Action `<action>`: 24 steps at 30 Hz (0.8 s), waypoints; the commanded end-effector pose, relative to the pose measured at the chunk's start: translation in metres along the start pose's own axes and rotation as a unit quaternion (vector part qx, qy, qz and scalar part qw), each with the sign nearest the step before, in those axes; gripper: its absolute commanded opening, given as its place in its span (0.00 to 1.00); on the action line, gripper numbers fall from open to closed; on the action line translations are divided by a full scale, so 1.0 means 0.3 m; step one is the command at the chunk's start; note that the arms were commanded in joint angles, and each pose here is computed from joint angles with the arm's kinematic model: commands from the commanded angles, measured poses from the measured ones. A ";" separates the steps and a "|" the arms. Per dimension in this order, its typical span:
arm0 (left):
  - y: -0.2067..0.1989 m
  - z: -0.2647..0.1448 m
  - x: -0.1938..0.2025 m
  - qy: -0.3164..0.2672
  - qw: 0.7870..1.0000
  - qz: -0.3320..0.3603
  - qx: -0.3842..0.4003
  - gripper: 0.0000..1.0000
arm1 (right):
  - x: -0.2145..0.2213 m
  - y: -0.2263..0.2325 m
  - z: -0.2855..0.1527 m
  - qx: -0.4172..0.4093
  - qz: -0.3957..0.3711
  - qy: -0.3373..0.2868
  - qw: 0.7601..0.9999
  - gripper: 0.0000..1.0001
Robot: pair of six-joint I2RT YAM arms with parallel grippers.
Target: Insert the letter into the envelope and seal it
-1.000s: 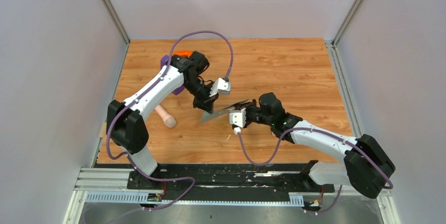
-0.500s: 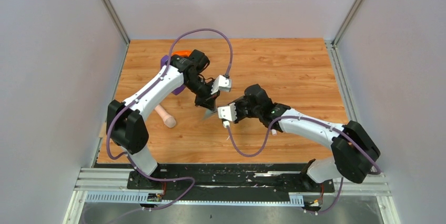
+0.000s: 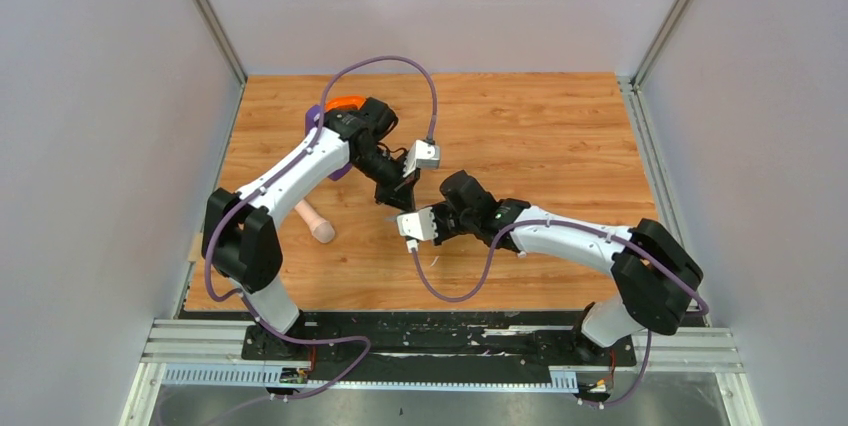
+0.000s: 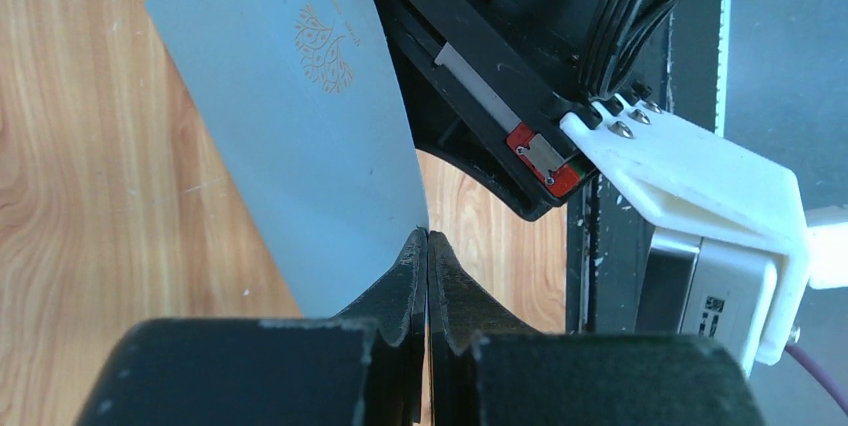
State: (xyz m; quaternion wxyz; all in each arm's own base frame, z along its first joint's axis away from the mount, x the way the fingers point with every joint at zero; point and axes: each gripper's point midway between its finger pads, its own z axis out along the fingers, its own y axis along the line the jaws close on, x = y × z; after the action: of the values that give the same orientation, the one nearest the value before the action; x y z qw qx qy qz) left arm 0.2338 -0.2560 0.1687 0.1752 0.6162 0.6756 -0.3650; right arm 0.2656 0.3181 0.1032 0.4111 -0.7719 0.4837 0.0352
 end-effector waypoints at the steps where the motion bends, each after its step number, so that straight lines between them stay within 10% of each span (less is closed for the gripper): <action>1: -0.020 -0.008 -0.062 -0.049 0.999 -0.008 0.011 0.00 | -0.019 0.002 -0.041 -0.006 0.046 0.019 0.999 0.00; 10: -0.061 -0.024 -0.109 -0.103 0.993 -0.036 0.036 0.00 | -0.023 -0.006 -0.026 0.005 0.078 0.026 0.997 0.35; 24: 0.052 -0.026 -0.010 -0.098 0.992 -0.079 0.011 0.00 | 0.018 0.066 0.039 -0.011 0.150 -0.008 0.989 0.40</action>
State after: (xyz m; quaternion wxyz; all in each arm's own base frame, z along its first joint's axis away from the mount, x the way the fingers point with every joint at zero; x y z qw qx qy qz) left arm 0.2441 -0.2546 0.1729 0.1950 0.5302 0.7006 -0.4360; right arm 0.2560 0.3156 0.0808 0.3841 -0.7255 0.5671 0.0669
